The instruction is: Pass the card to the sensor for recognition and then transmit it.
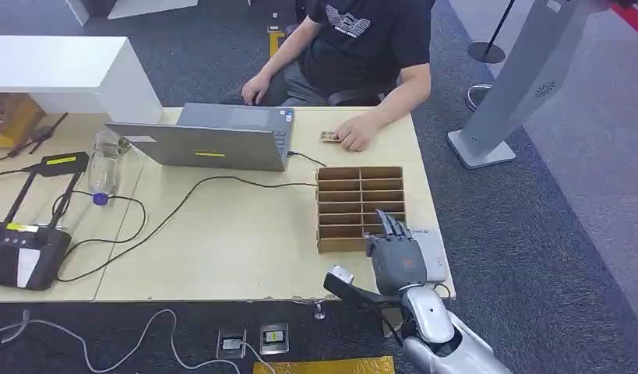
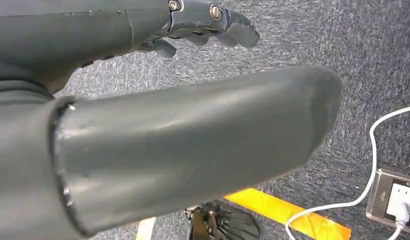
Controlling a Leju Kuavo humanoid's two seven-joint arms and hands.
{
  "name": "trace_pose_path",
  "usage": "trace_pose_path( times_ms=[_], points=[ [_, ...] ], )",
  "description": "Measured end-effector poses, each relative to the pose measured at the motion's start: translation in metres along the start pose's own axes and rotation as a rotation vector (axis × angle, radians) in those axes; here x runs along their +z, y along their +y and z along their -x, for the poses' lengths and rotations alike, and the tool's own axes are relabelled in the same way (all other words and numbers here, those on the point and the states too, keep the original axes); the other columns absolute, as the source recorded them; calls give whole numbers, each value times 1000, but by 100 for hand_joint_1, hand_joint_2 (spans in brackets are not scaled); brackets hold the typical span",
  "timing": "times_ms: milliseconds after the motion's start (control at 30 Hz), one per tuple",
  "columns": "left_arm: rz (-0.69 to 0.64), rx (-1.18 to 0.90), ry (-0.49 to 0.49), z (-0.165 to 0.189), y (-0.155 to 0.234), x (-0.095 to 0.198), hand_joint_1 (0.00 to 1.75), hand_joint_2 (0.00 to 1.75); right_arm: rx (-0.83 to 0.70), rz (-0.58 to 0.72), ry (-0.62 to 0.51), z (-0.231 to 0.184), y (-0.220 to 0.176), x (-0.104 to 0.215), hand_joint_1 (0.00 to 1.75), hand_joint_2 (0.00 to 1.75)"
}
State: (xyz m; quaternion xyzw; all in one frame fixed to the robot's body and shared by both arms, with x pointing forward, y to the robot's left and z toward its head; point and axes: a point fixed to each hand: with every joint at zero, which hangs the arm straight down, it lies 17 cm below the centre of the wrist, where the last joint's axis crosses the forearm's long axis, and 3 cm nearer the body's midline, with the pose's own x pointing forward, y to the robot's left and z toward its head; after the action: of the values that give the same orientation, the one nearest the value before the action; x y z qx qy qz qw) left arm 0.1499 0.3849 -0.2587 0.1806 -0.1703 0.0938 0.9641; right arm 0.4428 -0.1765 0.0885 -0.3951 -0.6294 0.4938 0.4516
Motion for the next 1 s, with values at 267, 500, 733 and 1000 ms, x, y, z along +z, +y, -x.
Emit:
trace_pose_path(
  times_ms=[267, 500, 733, 1000],
  points=[
    [-2, -2, -1, 0, 1, 0, 0, 0, -32, 34, -8, 1, -3, 1, 0, 175],
    [-8, -3, -2, 0, 4, -1, 0, 0, -34, 40, -15, 3, -1, 0, 0, 175],
    [-12, -3, -1, 0, 5, -1, 0, 0, -61, 40, -59, -1, -3, -4, 0, 175],
    [-14, -1, 0, 0, 5, -1, 0, 0, -54, 48, -76, 3, -9, -13, 0, 175]
  ],
)
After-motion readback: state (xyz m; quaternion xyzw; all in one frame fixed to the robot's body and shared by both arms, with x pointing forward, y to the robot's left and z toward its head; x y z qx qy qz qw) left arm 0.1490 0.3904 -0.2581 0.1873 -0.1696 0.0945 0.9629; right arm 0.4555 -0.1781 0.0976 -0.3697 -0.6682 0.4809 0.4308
